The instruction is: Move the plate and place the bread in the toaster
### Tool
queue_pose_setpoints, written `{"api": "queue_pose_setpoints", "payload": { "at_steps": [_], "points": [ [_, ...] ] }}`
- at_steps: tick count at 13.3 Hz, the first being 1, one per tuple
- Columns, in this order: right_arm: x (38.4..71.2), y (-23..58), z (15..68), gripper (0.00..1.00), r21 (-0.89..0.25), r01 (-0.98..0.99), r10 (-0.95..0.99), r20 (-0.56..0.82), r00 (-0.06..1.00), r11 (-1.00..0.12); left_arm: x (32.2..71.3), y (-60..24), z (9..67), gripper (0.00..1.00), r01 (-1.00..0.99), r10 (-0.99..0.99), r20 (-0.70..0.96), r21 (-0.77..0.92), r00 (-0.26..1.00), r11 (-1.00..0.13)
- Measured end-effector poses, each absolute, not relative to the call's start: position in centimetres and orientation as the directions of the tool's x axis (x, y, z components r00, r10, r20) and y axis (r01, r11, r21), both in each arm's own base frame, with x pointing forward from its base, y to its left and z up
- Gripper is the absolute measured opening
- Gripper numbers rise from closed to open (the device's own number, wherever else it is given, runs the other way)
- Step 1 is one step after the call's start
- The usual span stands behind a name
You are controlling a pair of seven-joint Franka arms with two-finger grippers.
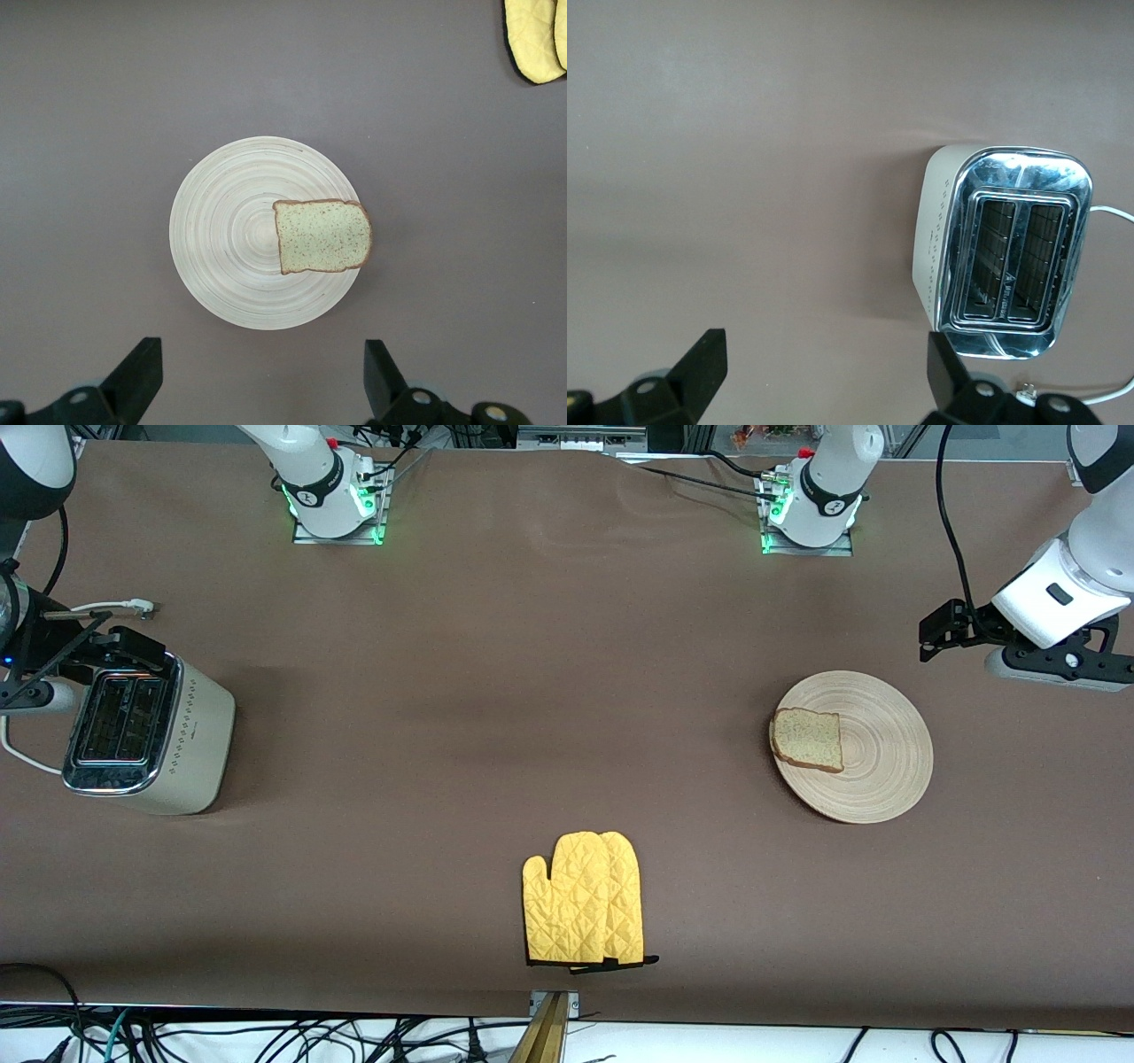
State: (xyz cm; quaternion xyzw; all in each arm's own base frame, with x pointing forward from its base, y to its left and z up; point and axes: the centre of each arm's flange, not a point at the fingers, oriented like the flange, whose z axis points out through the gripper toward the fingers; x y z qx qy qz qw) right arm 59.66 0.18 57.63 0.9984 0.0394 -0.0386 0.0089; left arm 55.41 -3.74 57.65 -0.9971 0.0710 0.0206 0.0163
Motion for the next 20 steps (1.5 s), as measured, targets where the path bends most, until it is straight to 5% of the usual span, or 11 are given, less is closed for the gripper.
{"api": "queue_pose_setpoints", "payload": {
  "at_steps": [12,16,20],
  "points": [
    [59.7,0.2,57.6,1.00,0.015,0.079,0.078,-0.078,0.994,-0.997,55.9,-3.7,56.3,1.00,-0.139,-0.138,-0.067,-0.015,0.988,-0.990],
    [59.7,0.2,57.6,1.00,0.015,0.079,0.078,-0.078,0.994,-0.997,57.8,3.6,50.7,1.00,-0.019,-0.056,-0.143,0.244,0.988,-0.969],
    [59.7,0.2,57.6,1.00,0.015,0.080,0.078,-0.077,0.994,-0.997,57.9,17.1,39.7,1.00,-0.056,-0.137,-0.103,0.561,0.985,-0.826]
  ]
}}
